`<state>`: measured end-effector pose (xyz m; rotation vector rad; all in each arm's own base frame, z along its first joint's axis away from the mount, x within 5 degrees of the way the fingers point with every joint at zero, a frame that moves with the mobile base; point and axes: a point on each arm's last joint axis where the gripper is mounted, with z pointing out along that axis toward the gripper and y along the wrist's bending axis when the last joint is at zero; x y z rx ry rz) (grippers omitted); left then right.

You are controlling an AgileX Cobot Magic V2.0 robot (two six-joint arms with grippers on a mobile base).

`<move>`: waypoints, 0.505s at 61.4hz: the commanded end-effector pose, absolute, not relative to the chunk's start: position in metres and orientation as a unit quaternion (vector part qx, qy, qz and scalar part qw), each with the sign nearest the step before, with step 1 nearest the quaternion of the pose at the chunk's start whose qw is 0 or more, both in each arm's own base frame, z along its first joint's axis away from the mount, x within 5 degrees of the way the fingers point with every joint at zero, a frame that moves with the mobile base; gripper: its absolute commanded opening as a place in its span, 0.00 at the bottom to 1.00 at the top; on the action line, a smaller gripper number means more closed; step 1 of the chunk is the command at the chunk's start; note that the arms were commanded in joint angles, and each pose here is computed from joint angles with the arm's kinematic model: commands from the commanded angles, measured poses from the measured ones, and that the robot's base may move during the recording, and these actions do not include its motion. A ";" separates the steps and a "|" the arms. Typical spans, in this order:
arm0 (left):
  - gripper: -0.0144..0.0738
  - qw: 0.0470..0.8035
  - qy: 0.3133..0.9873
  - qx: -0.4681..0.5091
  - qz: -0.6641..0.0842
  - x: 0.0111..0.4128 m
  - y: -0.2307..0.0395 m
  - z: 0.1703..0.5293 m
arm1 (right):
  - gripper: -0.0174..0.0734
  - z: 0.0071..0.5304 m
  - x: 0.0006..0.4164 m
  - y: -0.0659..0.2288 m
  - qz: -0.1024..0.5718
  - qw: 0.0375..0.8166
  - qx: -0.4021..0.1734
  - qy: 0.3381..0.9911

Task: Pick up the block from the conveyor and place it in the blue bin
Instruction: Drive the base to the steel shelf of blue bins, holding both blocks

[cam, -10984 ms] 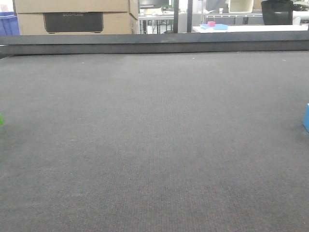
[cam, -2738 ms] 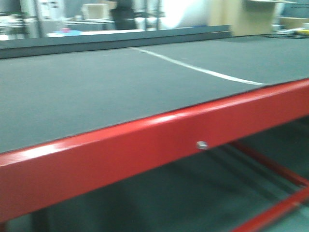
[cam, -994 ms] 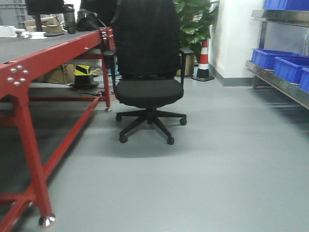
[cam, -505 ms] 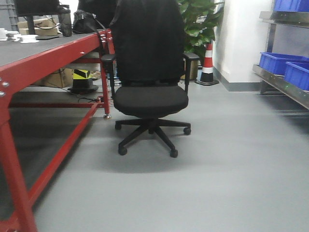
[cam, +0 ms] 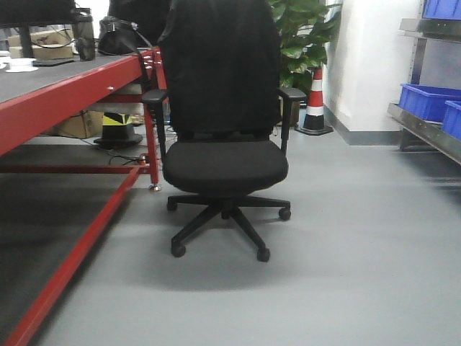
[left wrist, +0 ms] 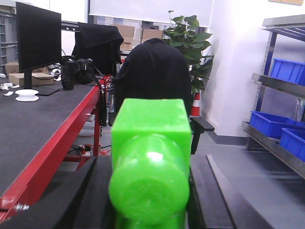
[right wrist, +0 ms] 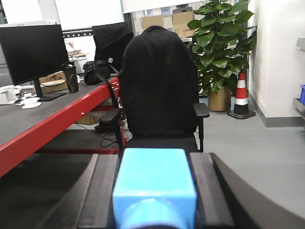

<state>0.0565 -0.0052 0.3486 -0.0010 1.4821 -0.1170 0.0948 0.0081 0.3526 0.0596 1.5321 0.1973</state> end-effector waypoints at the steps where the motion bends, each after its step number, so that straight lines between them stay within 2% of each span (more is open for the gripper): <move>1: 0.04 0.743 0.666 -0.001 -0.057 0.055 -0.005 0.351 | 0.01 0.357 0.093 0.008 0.085 0.727 0.023 0.681; 31: 0.04 0.743 0.666 -0.001 -0.057 0.055 -0.005 0.351 | 0.01 0.357 0.093 0.008 0.085 0.727 0.023 0.681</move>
